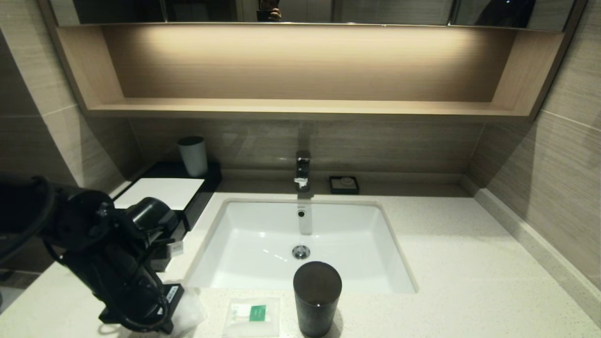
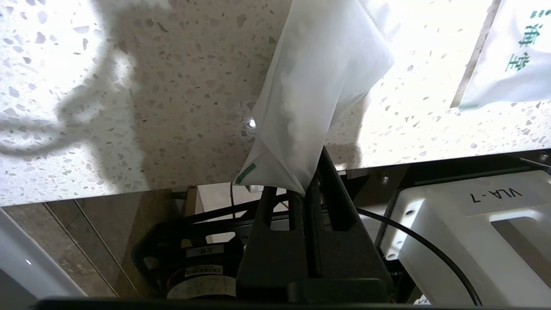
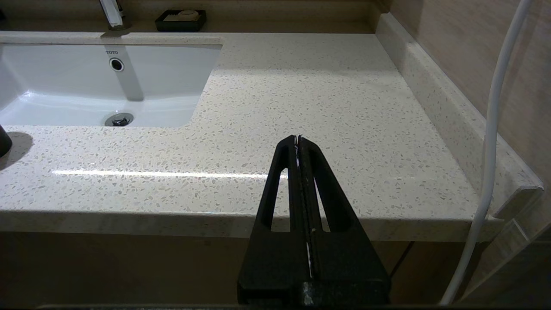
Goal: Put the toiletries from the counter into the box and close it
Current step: Pick up the bathroom toiletry, then place the bathroom toiletry into the drawer
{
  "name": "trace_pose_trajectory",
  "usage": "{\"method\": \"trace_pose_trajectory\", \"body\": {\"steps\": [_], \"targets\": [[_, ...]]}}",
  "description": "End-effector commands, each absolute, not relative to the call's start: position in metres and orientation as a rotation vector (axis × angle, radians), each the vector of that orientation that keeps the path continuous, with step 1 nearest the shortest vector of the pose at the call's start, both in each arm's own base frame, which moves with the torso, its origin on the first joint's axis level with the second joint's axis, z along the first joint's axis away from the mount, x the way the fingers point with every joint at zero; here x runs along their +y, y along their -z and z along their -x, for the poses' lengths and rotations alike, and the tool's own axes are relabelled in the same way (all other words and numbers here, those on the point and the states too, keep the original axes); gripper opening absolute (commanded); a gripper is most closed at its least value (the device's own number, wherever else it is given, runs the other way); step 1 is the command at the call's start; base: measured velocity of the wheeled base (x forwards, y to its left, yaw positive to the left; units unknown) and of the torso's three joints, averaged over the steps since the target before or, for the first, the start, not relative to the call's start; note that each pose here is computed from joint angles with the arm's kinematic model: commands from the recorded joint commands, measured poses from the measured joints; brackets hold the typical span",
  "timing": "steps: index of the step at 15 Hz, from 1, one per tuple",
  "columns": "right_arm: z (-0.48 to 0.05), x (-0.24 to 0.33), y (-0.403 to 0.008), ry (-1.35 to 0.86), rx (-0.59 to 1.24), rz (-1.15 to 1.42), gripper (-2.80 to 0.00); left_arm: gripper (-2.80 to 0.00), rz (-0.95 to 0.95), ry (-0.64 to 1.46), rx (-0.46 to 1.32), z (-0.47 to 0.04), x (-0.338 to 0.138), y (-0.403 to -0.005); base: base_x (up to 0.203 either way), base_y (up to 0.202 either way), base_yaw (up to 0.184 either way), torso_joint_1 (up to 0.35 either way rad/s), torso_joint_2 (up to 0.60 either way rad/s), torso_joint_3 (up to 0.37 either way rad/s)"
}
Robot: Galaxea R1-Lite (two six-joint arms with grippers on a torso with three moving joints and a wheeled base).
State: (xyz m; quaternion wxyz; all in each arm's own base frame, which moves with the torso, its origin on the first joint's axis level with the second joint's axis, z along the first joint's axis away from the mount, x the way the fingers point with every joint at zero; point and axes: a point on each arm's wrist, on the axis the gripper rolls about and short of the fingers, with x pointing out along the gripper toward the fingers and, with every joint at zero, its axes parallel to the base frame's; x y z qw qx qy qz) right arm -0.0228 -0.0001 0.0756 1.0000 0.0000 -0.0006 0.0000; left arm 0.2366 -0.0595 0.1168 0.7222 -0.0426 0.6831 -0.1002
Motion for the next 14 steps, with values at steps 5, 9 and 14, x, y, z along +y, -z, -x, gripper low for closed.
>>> {"method": "trace_pose_trajectory", "body": {"steps": [5,9,14], "targets": [[0.023,0.000,-0.075,0.000,0.000,0.000,-2.80,-2.80,0.092,0.201,1.368,-0.228,-0.054,-0.149,0.000,0.000,0.000,0.000,0.00,0.000],[0.023,0.000,-0.075,0.000,0.000,0.000,-2.80,-2.80,0.111,0.119,1.262,-0.241,-0.038,-0.170,0.000,0.000,0.000,0.000,0.00,0.000],[0.023,0.000,-0.075,0.000,0.000,0.000,-2.80,-2.80,0.185,0.012,1.196,-0.271,-0.007,-0.178,0.000,0.000,0.000,0.000,0.00,0.000]]}}
